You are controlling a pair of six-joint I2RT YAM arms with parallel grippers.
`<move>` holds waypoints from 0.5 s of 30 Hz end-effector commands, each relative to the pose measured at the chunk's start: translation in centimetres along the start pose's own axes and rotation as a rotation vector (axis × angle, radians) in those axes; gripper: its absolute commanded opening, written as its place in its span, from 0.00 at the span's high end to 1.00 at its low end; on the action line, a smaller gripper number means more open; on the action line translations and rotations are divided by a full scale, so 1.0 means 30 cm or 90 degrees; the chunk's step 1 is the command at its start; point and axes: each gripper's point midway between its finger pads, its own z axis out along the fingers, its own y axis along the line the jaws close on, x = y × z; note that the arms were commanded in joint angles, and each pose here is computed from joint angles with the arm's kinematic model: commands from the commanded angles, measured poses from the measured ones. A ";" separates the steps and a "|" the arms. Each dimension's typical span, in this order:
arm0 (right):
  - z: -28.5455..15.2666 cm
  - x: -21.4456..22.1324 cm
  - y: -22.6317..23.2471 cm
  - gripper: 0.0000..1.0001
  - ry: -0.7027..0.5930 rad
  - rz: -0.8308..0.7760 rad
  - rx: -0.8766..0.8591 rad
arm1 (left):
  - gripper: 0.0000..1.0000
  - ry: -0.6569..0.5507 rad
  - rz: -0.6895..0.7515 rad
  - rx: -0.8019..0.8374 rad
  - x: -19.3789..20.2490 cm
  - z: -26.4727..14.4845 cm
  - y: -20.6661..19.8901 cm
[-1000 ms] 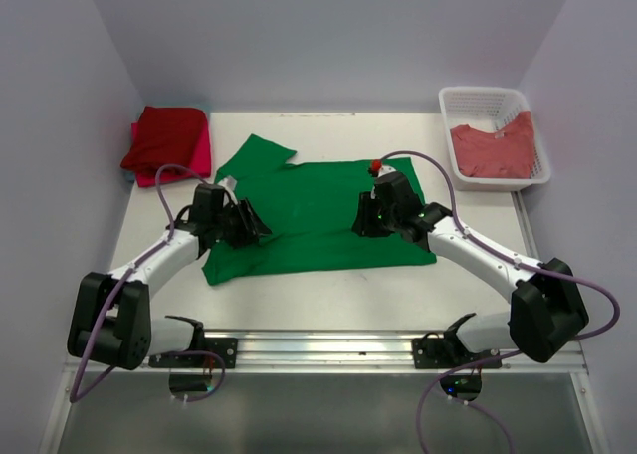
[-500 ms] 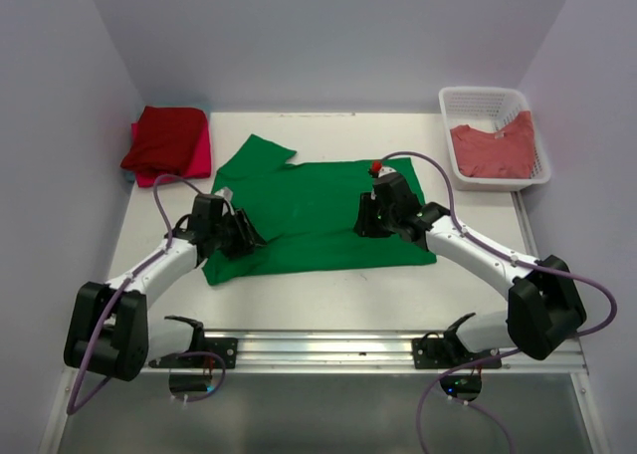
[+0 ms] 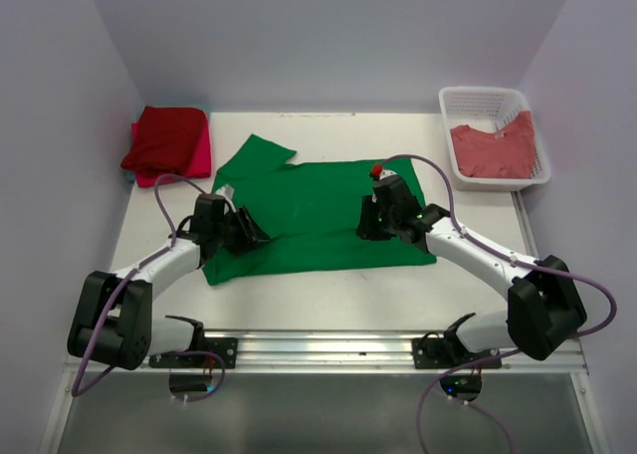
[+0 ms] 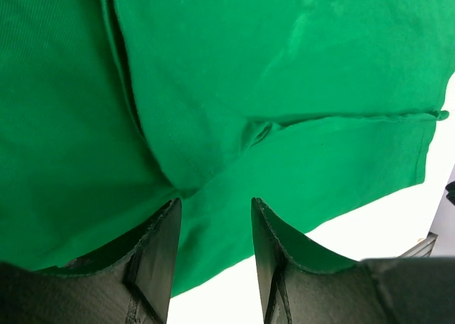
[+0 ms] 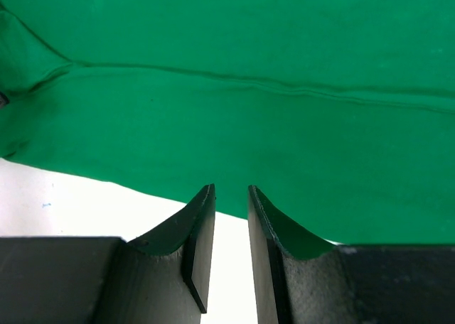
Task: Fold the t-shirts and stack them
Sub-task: Fold the flattened tshirt in 1/3 of the way
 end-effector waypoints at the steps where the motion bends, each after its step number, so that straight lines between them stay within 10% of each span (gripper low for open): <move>1: -0.020 -0.013 -0.007 0.71 -0.016 0.006 0.008 | 0.53 -0.042 0.006 0.026 -0.047 0.006 -0.034; 15: -0.020 -0.003 -0.018 0.72 -0.015 0.006 0.016 | 0.56 -0.028 0.003 -0.037 -0.042 0.024 0.021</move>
